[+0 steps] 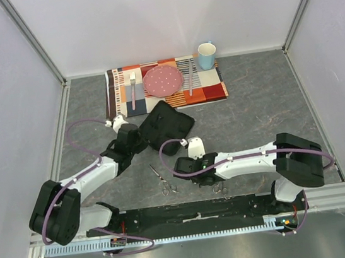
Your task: Sort the hair-cutting tools
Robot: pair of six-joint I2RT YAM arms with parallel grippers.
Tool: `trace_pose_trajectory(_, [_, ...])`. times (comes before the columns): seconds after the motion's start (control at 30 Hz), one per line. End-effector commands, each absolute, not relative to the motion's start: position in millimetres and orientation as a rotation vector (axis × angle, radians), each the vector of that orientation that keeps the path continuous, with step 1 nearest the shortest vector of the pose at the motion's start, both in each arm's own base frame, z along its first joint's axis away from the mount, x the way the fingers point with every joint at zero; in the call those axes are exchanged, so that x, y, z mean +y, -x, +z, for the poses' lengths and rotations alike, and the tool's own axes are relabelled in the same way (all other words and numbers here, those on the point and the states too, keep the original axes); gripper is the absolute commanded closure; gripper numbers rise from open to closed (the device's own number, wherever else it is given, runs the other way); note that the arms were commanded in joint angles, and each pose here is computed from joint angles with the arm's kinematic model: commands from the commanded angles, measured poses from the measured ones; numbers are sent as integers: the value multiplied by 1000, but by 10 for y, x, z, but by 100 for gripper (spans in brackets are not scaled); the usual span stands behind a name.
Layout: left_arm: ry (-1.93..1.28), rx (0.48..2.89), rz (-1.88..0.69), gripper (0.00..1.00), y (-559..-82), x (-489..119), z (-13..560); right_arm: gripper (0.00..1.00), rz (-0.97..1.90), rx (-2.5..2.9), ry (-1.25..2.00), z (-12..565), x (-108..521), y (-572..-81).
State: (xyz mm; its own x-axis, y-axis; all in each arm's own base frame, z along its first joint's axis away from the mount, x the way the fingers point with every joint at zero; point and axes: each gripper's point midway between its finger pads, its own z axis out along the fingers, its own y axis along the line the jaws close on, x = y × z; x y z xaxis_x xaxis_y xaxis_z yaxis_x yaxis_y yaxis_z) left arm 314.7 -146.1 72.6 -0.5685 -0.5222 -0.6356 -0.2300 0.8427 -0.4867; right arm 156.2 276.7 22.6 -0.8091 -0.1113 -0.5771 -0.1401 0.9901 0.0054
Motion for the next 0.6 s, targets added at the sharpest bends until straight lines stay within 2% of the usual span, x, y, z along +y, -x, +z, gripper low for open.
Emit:
trace_pose_trajectory(0.0, [651,2190,-476,66,-3042,-1627,684,100,50,2459,182,528,2690,-1604])
trace_pose_trajectory(0.03, [620,2201,-493,57,-2994,-1722,702,100,43,2448,192,565,2674,-1614])
trace_pose_trajectory(0.1, [592,2241,-480,47,-2890,-1760,679,100,47,2430,201,688,2655,-1627])
trace_pose_trajectory(0.23, [507,2285,-455,37,-2730,-1729,788,100,45,2371,211,925,2622,-1714])
trace_pose_trajectory(0.43, [258,2180,-313,34,-2977,-1615,1454,100,46,2311,256,1147,2707,-1817])
trace_pose_trajectory(0.57, [138,2083,-207,33,-3363,-1635,1869,100,33,2292,289,1205,2751,-1863])
